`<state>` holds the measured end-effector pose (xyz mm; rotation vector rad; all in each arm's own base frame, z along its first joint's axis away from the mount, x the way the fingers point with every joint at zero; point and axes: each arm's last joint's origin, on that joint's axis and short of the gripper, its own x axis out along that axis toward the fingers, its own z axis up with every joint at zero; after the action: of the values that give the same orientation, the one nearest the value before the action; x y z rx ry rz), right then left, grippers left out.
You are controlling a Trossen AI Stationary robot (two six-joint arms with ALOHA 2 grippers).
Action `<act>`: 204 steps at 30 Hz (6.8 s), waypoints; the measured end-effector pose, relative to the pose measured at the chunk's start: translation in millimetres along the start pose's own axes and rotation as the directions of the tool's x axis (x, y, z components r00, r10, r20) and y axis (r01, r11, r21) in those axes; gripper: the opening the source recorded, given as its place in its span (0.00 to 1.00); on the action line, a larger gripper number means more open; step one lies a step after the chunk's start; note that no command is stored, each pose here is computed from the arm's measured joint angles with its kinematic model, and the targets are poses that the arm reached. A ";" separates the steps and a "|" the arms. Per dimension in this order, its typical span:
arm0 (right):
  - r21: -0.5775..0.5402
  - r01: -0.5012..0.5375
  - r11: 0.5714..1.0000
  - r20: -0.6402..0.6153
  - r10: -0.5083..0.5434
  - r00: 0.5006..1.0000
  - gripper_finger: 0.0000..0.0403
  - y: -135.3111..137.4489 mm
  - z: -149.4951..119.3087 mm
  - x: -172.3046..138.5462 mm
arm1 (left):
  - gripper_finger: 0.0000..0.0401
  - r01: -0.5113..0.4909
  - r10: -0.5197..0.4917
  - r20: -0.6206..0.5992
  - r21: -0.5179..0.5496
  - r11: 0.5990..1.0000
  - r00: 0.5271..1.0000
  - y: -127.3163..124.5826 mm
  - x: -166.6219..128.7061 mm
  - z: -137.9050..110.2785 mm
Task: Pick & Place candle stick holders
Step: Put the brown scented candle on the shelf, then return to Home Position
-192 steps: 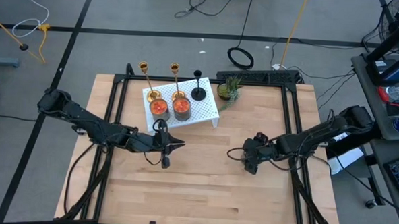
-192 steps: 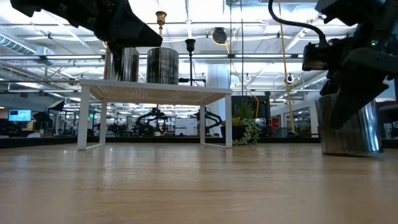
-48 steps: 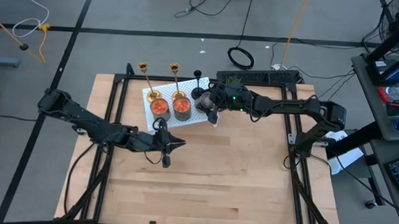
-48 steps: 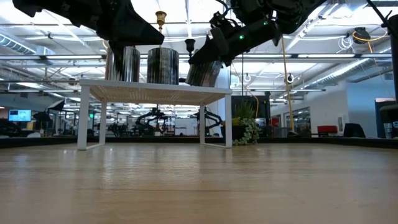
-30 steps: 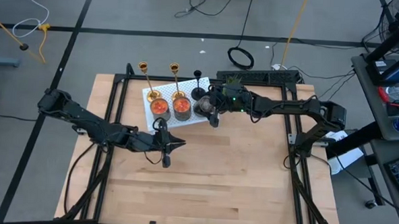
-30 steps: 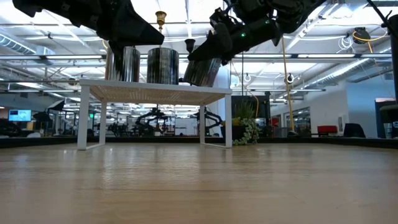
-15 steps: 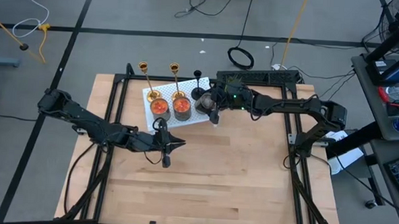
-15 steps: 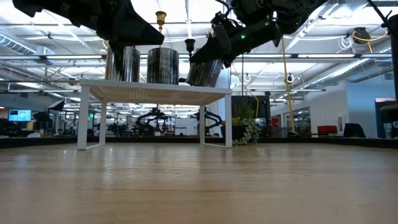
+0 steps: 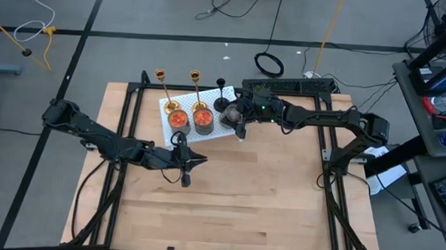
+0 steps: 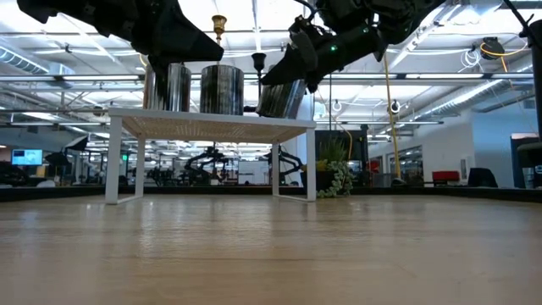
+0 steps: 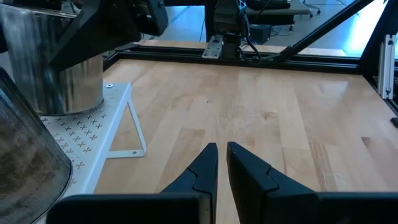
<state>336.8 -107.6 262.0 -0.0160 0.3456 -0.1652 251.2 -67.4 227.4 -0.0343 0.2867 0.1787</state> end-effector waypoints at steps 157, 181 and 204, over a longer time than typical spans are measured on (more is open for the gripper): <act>0.151 0.040 0.988 0.121 -0.059 0.991 0.00 28.3 -78.5 -36.7 | 0.10 -0.021 0.021 0.061 -0.008 1.000 0.998 0.1 0.0 6.2; -0.094 -0.060 0.994 0.191 0.077 0.979 0.00 60.2 -29.0 -158.3 | 0.10 -0.072 0.054 0.159 0.106 0.992 0.986 32.6 -85.3 43.2; -0.063 -0.050 0.997 0.325 0.067 0.943 0.00 60.0 -113.8 -202.7 | 0.10 0.193 -0.247 0.203 0.253 0.948 0.948 70.5 -144.4 -1.1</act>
<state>119.9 -13.7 220.4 -0.0857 0.0179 -0.0917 102.0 -22.8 266.8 0.1834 0.0660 -0.0758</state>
